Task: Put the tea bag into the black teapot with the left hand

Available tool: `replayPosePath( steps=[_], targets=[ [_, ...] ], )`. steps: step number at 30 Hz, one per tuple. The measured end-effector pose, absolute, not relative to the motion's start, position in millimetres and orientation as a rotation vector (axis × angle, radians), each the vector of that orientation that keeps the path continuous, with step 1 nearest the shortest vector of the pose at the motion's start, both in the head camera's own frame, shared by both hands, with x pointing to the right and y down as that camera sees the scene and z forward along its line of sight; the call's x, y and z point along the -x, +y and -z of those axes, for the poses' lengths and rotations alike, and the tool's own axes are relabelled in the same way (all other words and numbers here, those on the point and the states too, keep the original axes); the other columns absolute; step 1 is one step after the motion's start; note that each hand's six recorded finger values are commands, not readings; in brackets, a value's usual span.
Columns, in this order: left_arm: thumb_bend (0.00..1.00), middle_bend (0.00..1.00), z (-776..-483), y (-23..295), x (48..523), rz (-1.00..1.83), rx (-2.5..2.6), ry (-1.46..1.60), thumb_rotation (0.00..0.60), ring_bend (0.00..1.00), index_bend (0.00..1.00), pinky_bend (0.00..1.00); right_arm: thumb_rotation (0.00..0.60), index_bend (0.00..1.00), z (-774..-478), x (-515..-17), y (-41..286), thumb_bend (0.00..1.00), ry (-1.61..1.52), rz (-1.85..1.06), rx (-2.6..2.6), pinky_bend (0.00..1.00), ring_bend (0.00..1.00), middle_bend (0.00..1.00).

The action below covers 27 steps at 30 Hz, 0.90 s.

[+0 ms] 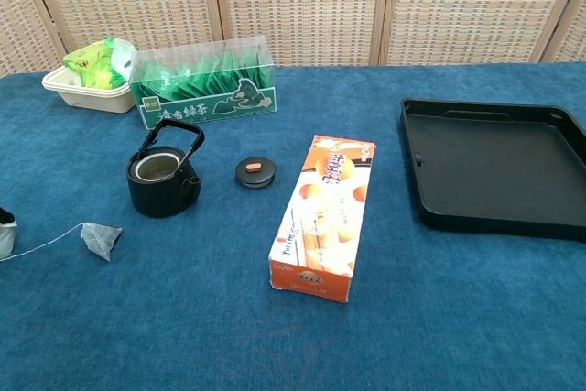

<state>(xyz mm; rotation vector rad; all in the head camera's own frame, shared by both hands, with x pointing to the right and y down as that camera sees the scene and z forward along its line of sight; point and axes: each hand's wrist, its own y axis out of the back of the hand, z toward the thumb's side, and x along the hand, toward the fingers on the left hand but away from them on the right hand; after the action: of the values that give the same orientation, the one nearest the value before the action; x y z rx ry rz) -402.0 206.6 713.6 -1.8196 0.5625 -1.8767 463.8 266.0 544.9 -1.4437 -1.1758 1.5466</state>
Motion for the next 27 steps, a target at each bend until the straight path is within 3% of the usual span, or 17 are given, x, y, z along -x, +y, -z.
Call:
replayPosePath(
  steps=[16,27],
  targets=[
    [0.53,0.8,-705.6,203.8,395.3,1.825,1.888,0.649,0.6,0.75,0.71,0.69,0.6,0.16,-543.2,-463.2,265.4,0.02,-1.181,-1.54,1.437,0.12,0.01,0.2],
    [0.53,0.8,-673.5,186.7,385.6,1.701,1.892,0.738,0.6,0.75,0.71,0.69,0.6,0.16,-543.1,-463.0,265.5,0.02,-1.184,-1.534,1.439,0.12,0.01,0.2]
  ],
)
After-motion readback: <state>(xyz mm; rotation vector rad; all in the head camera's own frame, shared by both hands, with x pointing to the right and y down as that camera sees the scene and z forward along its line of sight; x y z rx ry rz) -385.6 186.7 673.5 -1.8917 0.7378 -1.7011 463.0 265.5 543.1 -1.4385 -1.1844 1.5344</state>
